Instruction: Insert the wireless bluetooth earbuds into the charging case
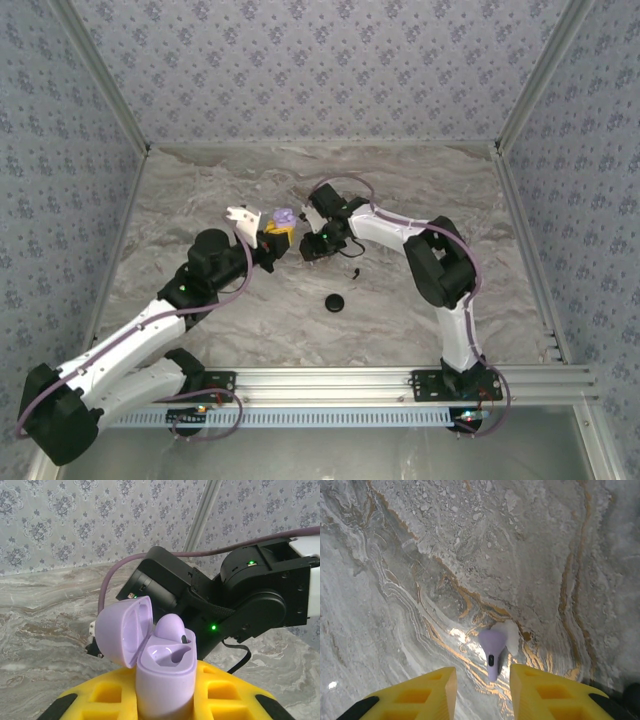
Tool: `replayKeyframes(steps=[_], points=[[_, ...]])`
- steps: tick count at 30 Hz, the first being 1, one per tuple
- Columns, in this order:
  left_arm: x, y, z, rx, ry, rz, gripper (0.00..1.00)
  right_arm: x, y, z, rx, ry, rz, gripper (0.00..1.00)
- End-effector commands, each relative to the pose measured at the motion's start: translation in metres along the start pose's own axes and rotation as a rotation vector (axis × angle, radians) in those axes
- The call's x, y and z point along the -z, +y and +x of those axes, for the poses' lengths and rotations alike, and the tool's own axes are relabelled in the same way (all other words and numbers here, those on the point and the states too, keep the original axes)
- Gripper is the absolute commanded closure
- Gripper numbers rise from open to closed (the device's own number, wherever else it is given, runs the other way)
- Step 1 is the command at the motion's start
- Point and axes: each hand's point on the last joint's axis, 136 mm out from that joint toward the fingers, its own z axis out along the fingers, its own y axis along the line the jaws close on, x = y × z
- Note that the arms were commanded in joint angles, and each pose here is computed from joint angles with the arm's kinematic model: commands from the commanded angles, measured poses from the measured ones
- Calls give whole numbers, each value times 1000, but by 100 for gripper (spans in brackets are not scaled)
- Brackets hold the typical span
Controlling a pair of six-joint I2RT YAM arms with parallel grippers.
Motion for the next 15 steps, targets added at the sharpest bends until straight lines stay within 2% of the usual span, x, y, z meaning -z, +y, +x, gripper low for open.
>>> replayKeyframes(steps=[1,15], points=[[5,1,-8,-12,-34,-6,79,-7,-5,0,5,27,40,66],[4,1,-10,-11,-41,-5,79,-21,-7,1,20,57,90,70]])
